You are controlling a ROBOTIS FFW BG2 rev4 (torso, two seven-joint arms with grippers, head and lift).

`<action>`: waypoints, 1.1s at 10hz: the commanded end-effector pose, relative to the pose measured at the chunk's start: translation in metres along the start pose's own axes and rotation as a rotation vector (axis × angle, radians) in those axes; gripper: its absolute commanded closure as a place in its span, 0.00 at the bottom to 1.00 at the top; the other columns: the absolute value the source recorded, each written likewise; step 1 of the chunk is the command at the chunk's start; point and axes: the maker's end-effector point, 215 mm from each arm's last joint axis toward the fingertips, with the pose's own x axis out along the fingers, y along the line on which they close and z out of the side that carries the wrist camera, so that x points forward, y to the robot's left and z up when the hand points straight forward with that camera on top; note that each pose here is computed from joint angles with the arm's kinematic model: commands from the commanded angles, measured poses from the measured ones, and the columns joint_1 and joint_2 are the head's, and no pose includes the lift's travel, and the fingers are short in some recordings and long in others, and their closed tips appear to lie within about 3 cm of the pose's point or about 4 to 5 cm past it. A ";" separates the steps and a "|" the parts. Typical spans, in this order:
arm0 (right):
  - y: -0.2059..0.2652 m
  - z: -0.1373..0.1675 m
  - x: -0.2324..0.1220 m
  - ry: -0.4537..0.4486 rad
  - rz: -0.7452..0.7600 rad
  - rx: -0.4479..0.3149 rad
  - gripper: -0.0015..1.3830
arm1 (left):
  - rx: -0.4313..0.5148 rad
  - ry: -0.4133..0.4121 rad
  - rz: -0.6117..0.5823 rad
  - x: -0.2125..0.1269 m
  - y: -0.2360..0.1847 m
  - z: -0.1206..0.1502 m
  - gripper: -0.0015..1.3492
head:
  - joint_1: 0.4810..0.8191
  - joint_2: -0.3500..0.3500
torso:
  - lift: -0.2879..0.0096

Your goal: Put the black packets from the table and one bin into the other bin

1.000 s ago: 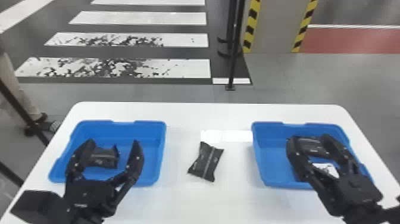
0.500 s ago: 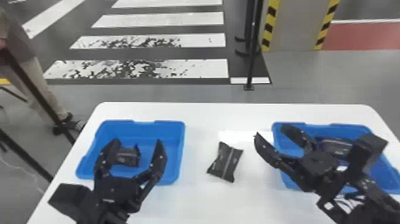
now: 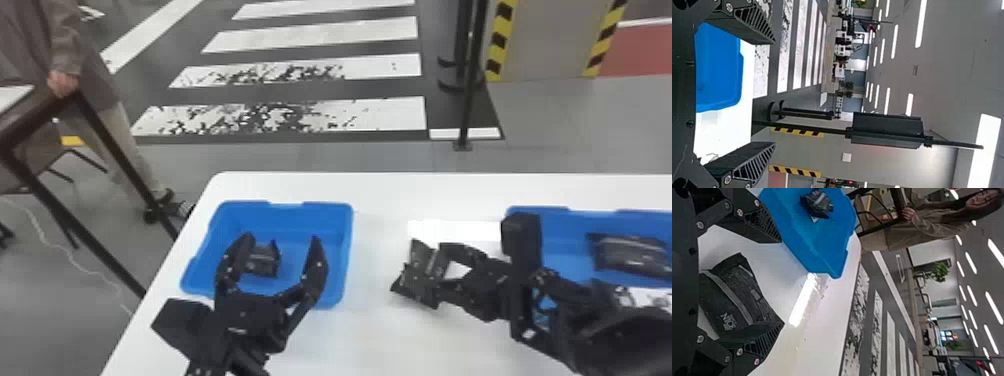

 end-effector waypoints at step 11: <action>-0.026 -0.055 0.044 0.317 -0.007 -0.129 0.53 | -0.005 0.005 0.004 0.002 0.002 -0.004 0.09 | 0.63 0.82 | 0.60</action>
